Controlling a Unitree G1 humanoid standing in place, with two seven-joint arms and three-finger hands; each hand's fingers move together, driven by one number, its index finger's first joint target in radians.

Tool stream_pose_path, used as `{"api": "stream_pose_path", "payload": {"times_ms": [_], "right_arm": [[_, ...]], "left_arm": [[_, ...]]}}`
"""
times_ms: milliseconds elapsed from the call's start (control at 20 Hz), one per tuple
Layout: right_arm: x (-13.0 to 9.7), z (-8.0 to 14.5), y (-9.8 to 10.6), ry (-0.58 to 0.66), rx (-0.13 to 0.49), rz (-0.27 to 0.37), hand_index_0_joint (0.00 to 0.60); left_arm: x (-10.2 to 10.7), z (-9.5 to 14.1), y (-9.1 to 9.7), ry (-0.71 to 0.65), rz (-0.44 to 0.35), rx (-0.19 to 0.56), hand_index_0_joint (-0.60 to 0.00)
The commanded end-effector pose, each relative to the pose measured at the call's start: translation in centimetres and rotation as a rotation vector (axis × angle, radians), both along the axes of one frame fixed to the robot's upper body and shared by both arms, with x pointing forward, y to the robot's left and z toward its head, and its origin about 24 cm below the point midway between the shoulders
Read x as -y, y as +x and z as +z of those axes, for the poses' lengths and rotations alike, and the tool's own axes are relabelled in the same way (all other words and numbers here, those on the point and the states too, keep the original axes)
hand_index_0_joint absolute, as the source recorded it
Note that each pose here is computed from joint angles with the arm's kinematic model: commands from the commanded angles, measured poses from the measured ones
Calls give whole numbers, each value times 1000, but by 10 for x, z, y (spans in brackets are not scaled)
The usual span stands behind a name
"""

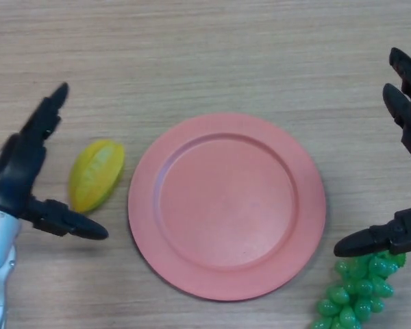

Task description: Pick up the yellow starfruit and place it on the plate

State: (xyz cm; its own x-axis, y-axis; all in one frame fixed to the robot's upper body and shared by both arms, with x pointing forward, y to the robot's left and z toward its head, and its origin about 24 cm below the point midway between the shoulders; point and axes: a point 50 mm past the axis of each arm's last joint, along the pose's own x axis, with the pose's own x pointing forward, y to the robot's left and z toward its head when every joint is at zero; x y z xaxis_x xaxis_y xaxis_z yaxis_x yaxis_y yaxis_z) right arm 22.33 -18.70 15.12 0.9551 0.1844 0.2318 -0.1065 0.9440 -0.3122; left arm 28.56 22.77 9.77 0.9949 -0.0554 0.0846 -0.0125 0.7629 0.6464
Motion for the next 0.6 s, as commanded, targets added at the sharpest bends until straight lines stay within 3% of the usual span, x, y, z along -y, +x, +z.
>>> {"api": "stream_pose_path", "payload": {"times_ms": [50,300,400,600], "right_arm": [[10,32,-12,-17,210,-35,0],[13,34,-14,-31,216,-44,0],[14,34,-17,-17,217,-40,0],[18,34,-21,8,210,-37,0]], "left_arm": [[-7,38,2,118,-4,217,0],[3,30,14,123,-43,203,0],[7,26,18,94,-68,165,0],[8,18,25,145,-48,169,0]]}}
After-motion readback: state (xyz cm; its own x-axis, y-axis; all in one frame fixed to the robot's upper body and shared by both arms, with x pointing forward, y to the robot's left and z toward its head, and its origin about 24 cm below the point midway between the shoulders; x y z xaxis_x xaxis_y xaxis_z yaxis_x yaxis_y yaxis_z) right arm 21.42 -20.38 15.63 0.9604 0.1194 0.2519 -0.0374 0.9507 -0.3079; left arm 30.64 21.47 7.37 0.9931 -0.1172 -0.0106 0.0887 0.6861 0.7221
